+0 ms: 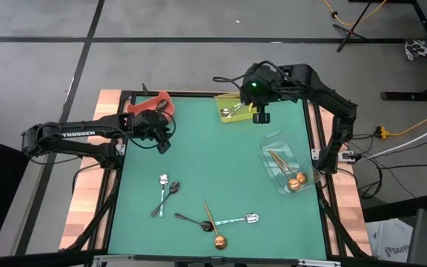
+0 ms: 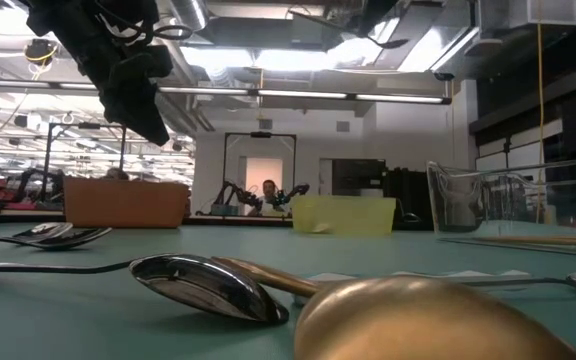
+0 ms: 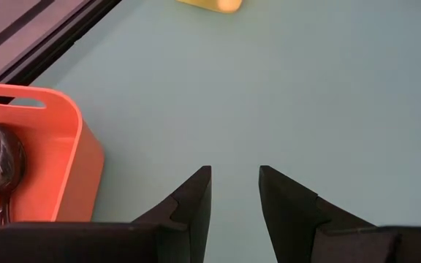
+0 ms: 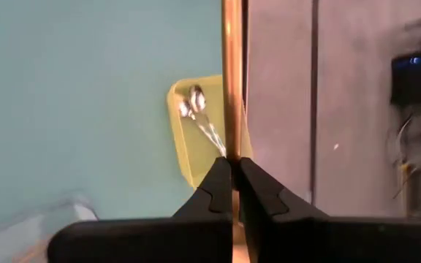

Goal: Sort silverware by color (type)
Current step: Put the top gold spoon into the transparent bin

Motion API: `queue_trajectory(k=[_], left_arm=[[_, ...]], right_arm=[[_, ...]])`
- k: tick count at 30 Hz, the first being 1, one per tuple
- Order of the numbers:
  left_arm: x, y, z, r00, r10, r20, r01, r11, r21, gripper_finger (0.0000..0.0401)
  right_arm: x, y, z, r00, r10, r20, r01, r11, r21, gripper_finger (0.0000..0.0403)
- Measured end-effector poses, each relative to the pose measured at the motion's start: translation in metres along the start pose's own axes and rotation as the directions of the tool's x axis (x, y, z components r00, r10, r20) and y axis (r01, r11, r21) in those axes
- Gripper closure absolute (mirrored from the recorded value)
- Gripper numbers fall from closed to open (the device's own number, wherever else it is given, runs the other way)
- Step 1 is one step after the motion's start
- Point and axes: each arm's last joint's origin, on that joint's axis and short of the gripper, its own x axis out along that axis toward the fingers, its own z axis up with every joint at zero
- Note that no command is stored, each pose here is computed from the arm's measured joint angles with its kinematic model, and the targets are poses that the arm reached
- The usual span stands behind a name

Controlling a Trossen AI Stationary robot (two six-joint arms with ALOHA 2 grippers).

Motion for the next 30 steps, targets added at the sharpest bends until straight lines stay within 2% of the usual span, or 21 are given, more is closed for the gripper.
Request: queue_trajectory(k=[3,9,16,22,30], left_arm=[[0.0,0.0,0.0,1.0,0.0,0.0,0.0,1.0,0.0,0.0291],[0.0,0.0,0.0,1.0,0.001,0.0,-0.001,1.0,0.0,0.0291],[0.0,0.001,0.0,1.0,0.026,0.007,-0.026,1.0,0.0,0.0291],[0.0,0.001,0.0,1.0,0.027,0.007,-0.027,1.0,0.0,0.0291],[0.0,0.001,0.0,1.0,0.027,0.006,-0.027,1.0,0.0,0.0291]], right_arm=[[-0.005,0.001,-0.002,0.999,0.026,0.019,-0.026,0.999,0.026,0.0403],[-0.022,-0.001,-0.011,0.998,0.012,0.058,-0.018,0.996,0.093,0.0403],[-0.053,-0.003,-0.029,0.991,-0.005,0.135,-0.022,0.98,0.197,0.0403],[-0.081,-0.005,-0.048,0.98,-0.041,0.196,-0.019,0.956,0.293,0.0403],[-0.1,-0.002,-0.066,0.969,-0.052,0.24,-0.049,0.918,0.394,0.0403]])
